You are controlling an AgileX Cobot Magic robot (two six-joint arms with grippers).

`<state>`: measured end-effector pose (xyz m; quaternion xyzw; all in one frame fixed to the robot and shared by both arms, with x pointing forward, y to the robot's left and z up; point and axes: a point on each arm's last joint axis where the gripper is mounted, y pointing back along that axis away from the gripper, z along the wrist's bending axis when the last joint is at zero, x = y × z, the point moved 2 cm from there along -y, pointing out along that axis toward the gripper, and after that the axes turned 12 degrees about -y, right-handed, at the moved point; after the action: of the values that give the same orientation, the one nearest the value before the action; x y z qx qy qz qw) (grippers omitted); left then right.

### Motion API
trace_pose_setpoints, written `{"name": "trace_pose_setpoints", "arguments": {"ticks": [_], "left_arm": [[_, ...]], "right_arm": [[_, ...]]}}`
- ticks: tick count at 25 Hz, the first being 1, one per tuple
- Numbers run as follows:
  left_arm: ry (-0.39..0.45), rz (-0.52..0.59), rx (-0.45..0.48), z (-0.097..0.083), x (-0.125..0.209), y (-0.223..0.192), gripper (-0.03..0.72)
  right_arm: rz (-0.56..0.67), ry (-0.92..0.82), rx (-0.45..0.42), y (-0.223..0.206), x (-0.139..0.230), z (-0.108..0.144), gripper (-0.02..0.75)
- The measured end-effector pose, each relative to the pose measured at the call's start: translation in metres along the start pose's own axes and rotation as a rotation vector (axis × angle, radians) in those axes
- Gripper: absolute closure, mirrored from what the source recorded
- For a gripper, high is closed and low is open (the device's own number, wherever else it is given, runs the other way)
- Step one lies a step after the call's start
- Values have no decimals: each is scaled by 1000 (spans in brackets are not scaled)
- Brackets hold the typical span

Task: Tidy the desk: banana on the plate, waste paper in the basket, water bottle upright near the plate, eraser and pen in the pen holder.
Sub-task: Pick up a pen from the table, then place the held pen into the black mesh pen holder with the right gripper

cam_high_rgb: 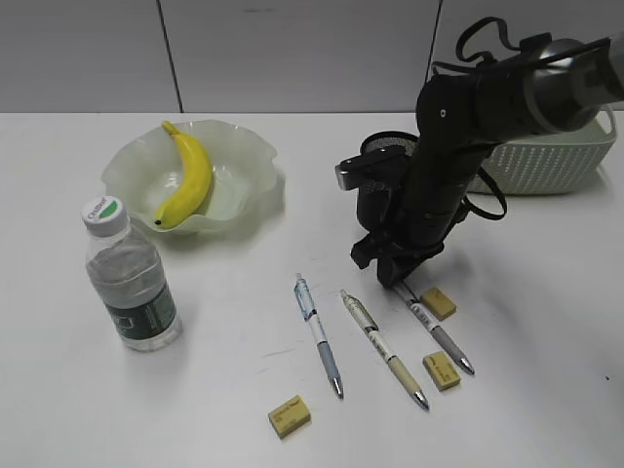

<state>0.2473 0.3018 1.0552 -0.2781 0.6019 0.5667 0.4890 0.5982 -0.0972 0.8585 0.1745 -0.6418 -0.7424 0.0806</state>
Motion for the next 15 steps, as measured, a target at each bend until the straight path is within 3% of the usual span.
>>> {"name": "trace_pose_setpoints", "arguments": {"ticks": [5,8,11,15], "left_arm": [[0,0,0,0,0,0,330],[0,0,0,0,0,0,337],[0,0,0,0,0,0,340],[0,0,0,0,0,0,355]], "right_arm": [[-32,-35,-41,9,-3,5,581],[-178,-39,-77,50,-16,13,581],[-449,-22,-100,121,-31,19,581],[-959,-10,-104,215,-38,19,581]]}}
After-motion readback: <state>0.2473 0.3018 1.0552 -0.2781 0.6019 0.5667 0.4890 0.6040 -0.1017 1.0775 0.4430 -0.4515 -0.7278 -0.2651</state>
